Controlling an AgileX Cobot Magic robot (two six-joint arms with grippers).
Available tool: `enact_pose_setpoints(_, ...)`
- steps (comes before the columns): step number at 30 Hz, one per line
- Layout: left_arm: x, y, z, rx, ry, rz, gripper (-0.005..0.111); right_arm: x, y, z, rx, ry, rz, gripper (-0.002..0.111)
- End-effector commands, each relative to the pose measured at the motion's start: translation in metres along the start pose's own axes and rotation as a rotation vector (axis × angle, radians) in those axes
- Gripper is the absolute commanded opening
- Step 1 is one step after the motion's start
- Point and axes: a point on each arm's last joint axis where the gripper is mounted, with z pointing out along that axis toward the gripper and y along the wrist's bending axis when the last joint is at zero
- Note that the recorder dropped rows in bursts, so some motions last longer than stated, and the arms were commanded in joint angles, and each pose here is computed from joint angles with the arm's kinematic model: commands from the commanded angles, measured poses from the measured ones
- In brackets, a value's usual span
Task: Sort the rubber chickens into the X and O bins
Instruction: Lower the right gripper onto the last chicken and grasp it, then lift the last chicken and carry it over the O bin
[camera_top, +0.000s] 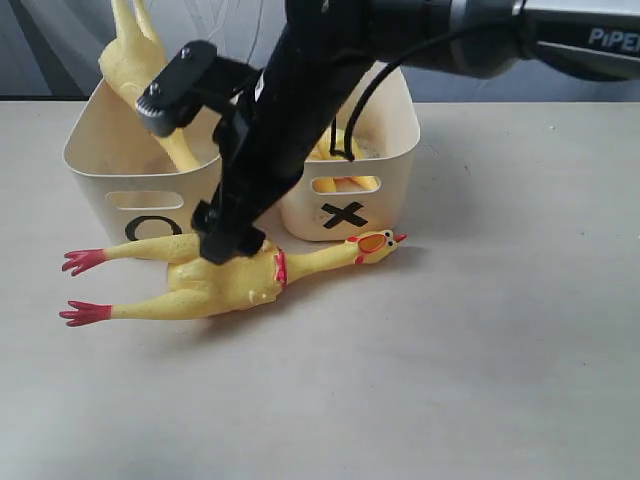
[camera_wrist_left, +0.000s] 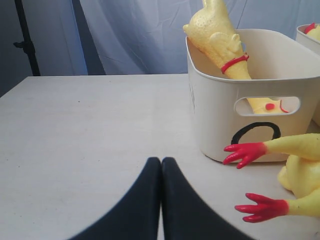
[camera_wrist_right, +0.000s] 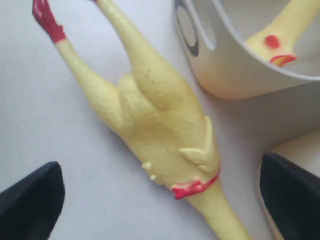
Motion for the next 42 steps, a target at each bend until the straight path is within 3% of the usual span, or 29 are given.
enact_pose_setpoints(1,-0.002,0.000,-0.001,0.006,-0.014,-0.008,0.000,0.003,0.014,0.032,-0.057,0.072,-0.065,0.104)
enact_pose_setpoints(11,-0.002,0.000,-0.001,0.006,-0.014,-0.008,0.000,0.005,0.013,0.095,0.069,0.086,-0.214,0.104)
enact_pose_setpoints(19,-0.002,0.000,-0.001,0.006,-0.014,-0.008,0.000,0.030,0.020,0.128,-0.038,0.243,-0.200,0.104)
enact_pose_setpoints(21,-0.002,0.000,-0.001,0.006,-0.014,-0.008,0.000,0.037,0.022,0.131,-0.074,0.302,-0.202,0.093)
enact_pose_setpoints(22,-0.002,0.000,-0.001,0.006,-0.014,-0.008,0.000,0.040,0.022,0.133,-0.084,0.332,-0.210,0.081)
enact_pose_setpoints(24,-0.002,0.000,-0.001,0.006,-0.014,-0.008,0.000,0.046,0.022,0.132,-0.089,0.388,-0.240,0.043)
enact_pose_setpoints(25,-0.002,0.000,-0.001,0.006,-0.014,-0.008,0.000,0.048,0.022,0.131,-0.102,0.422,-0.246,0.015)
enact_pose_setpoints(26,-0.002,0.000,-0.001,0.006,-0.014,-0.008,0.000,0.051,0.024,0.129,-0.120,0.453,-0.227,0.002)
enact_pose_setpoints(28,-0.002,0.000,-0.001,0.006,-0.014,-0.008,0.000,0.053,0.029,0.125,-0.178,0.492,-0.189,0.006)
enact_pose_setpoints(31,-0.002,0.000,-0.001,0.006,-0.014,-0.008,0.000,0.056,0.047,0.119,-0.368,0.535,-0.088,0.001)
enact_pose_setpoints(35,-0.002,0.000,-0.001,0.006,-0.014,-0.008,0.000,0.037,0.061,0.109,-0.517,0.350,-0.084,-0.001)
enact_pose_setpoints(39,-0.002,0.000,-0.001,0.006,-0.014,-0.008,0.000,-0.004,0.063,0.073,-0.558,0.089,-0.174,-0.001)
enact_pose_setpoints(42,-0.002,0.000,-0.001,0.006,-0.014,-0.008,0.000,-0.038,0.055,0.040,-0.460,-0.084,-0.213,-0.001)
